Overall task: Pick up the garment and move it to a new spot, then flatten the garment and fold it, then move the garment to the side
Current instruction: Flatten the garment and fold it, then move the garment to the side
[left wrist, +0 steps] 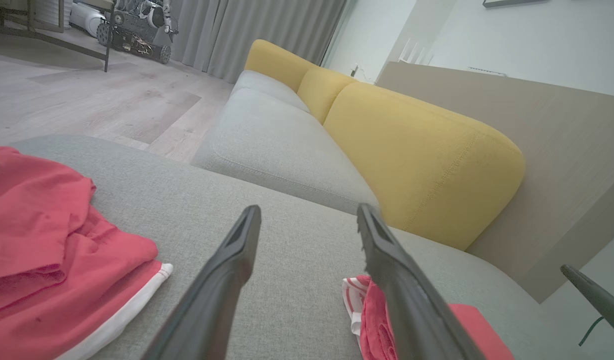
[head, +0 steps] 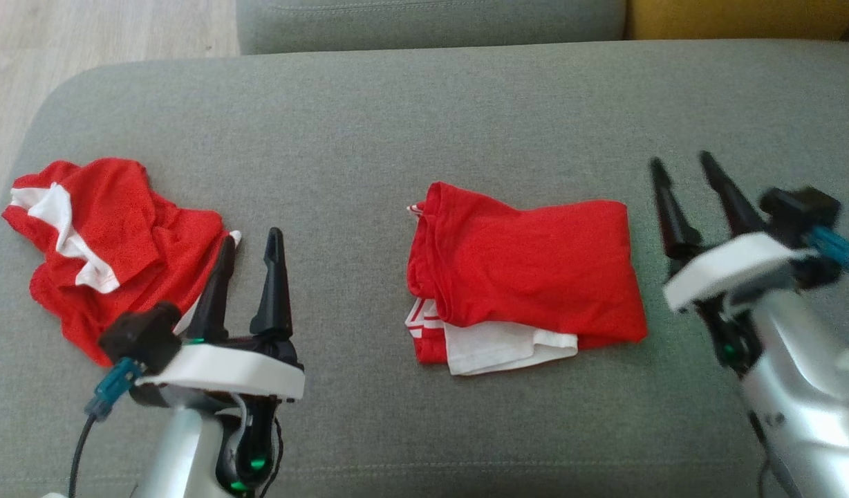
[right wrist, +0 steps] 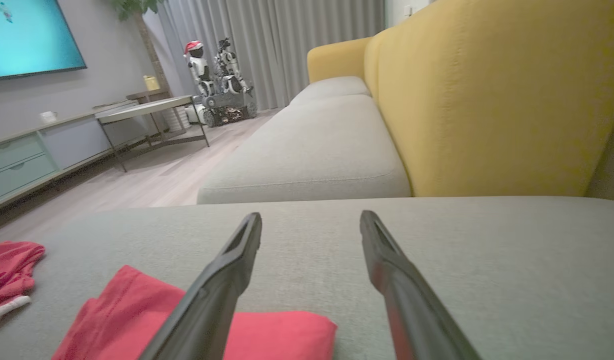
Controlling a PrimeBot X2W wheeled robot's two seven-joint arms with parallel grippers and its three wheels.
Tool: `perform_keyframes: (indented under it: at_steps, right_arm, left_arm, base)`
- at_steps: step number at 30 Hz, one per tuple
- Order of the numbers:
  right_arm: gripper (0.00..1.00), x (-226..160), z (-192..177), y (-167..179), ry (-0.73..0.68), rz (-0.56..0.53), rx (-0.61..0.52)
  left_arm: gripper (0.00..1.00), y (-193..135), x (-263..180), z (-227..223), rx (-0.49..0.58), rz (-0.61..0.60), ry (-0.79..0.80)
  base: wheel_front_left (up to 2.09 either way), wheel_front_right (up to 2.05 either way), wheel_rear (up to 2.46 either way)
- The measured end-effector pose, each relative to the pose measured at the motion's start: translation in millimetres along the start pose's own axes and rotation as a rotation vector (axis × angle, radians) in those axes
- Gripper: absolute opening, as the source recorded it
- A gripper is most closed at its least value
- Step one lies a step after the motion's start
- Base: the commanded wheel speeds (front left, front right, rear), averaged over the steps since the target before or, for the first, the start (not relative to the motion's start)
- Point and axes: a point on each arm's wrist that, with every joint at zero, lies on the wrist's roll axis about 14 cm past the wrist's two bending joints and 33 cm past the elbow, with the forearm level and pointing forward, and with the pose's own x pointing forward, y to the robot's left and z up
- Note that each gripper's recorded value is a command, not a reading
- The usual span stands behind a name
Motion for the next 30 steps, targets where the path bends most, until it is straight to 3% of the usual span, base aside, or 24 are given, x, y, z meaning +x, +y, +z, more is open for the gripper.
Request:
perform_keyframes:
  at_steps: [8,16,30]
  right_arm:
    - [1.00,-41.7,-10.7,-38.4,-0.033,-0.139,-0.067]
    - [1.00,-66.4,-24.4,-28.6,-0.041,-0.190,-0.037]
    - [1.00,-67.8,-19.7,-28.1,-0.059,-0.202,-0.054]
  left_arm:
    - [1.00,-1.9,-3.8,-7.3,0.000,-0.006,0.022]
    - [1.00,3.4,-15.5,-20.9,0.044,0.006,0.065]
    - [1.00,5.8,-15.8,-16.6,0.045,0.014,0.052]
  base:
    - [0.00,0.00,0.00]
    - [0.00,0.00,0.00]
    - [0.00,0.00,0.00]
